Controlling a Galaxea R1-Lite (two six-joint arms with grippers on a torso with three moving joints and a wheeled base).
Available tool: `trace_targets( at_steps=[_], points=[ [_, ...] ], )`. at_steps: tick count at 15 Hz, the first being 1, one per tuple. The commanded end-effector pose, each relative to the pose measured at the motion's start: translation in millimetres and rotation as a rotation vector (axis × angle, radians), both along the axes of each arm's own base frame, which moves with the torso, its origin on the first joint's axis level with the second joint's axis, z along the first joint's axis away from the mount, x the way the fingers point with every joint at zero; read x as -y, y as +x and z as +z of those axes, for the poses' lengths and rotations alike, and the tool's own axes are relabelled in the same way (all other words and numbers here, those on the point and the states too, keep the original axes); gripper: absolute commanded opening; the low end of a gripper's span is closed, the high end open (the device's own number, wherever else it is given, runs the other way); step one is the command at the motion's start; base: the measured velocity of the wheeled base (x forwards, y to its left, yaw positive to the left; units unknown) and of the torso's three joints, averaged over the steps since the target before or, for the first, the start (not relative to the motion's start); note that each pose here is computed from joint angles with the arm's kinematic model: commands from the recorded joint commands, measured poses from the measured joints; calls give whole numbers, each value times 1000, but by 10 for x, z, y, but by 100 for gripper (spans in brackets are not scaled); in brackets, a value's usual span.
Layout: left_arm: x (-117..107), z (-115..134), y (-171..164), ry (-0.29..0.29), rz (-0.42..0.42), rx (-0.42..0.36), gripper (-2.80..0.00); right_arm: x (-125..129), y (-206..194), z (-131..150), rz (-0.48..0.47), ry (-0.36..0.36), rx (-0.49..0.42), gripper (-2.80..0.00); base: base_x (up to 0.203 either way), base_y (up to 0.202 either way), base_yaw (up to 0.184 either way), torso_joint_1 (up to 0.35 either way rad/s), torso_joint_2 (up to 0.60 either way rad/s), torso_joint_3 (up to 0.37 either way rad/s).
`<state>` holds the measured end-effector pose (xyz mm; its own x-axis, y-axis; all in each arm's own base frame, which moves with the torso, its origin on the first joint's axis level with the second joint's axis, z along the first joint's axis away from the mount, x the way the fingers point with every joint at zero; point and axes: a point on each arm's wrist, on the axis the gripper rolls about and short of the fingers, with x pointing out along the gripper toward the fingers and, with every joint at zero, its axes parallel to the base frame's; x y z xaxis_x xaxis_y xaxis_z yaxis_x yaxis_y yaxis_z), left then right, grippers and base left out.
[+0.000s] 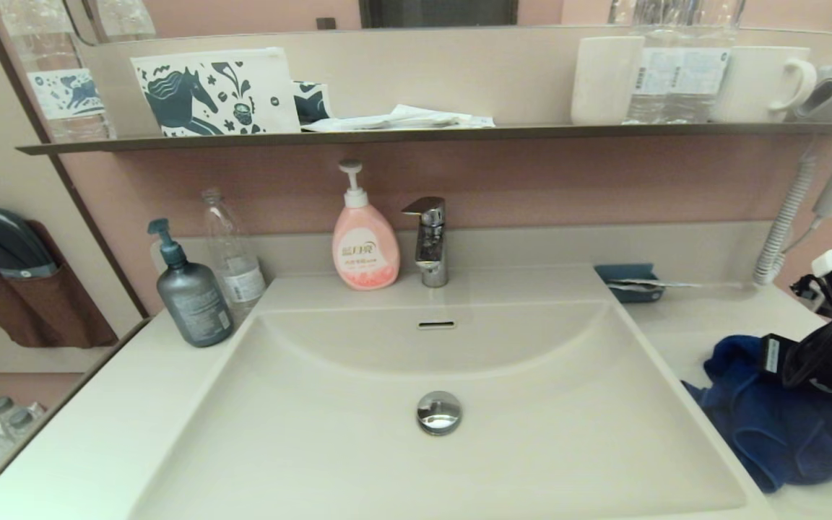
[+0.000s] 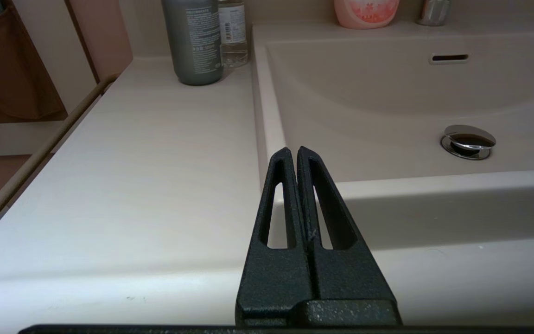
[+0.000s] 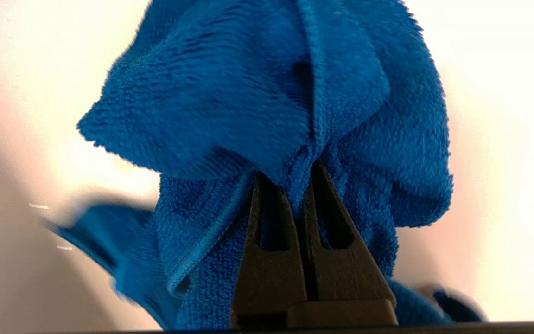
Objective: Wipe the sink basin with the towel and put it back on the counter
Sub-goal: Wipe the sink
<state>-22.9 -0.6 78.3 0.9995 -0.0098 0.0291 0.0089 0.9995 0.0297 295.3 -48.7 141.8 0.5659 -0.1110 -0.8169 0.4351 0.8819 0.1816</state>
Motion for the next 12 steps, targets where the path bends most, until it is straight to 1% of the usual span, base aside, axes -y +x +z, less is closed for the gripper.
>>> trace_targets(
  at_steps=[1,3,6,9,12],
  points=[
    [0,0,1,0,-1,-1,-280,-55,192,-41,24,-6,55,-280,0,0,0,0,0,0],
    [0,0,1,0,1,-1,-280,-106,368,4,44,-20,127,-280,0,0,0,0,0,0],
    [0,1,1,0,0,0,-280,-179,580,106,62,-36,190,-280,0,0,0,0,0,0],
    [0,1,1,0,0,-1,-280,-256,793,121,50,-83,216,-280,0,0,0,0,0,0],
    [0,2,1,0,-1,0,-280,-309,813,90,59,-89,195,-280,0,0,0,0,0,0]
  ],
)
